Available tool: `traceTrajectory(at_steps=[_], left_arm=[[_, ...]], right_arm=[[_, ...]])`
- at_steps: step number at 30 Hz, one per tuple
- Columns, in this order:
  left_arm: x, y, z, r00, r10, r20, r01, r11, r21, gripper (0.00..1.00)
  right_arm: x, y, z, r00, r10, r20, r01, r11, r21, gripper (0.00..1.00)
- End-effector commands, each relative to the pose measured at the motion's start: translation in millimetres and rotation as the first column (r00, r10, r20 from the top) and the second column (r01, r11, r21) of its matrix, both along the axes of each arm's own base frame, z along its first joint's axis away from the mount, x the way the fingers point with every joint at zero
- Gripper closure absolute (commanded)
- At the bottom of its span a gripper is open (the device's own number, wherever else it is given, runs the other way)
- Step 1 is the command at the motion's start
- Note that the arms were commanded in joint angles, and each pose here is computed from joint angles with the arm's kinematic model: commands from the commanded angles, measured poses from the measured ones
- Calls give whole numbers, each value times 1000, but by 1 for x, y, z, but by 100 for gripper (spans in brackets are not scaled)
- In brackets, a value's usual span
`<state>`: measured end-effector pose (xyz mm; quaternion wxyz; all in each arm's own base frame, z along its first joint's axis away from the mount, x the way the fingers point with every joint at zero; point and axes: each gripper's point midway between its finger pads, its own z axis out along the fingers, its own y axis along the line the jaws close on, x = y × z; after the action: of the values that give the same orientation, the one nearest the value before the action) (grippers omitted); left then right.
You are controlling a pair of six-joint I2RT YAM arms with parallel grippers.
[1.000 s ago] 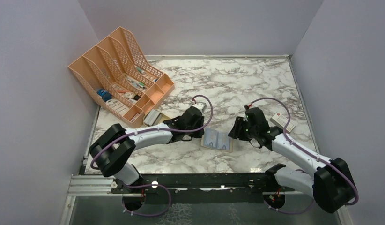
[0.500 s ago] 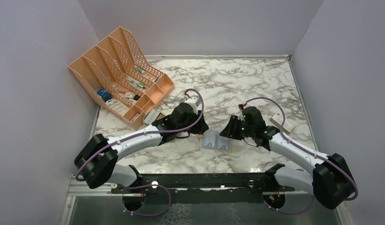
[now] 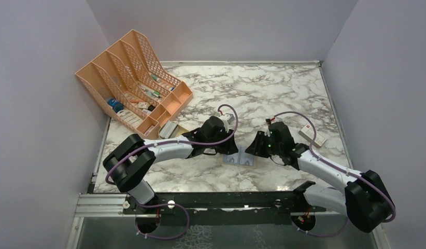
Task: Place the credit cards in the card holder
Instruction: Insert the credit card into the card holder.
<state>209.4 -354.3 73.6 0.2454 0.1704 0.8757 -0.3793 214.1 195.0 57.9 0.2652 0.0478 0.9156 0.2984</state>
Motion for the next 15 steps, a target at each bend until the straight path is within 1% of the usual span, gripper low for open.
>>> traceTrajectory(at_steps=[1,5,11,15], left_arm=[[23,5,1,991,67,116,-71,997,31,64],[30,16,-4,984,85,156,-101,990,97,65],[33,30,-1,976,88,200,-119,982,147,67],[34,35,1,972,79,219,-119,978,173,68]], right_arm=[[7,16,16,997,45,67,-50,996,76,68],[10,26,17,997,66,47,-70,993,93,69],[15,42,14,996,81,30,-83,992,90,69],[20,49,8,998,68,7,-68,997,48,70]])
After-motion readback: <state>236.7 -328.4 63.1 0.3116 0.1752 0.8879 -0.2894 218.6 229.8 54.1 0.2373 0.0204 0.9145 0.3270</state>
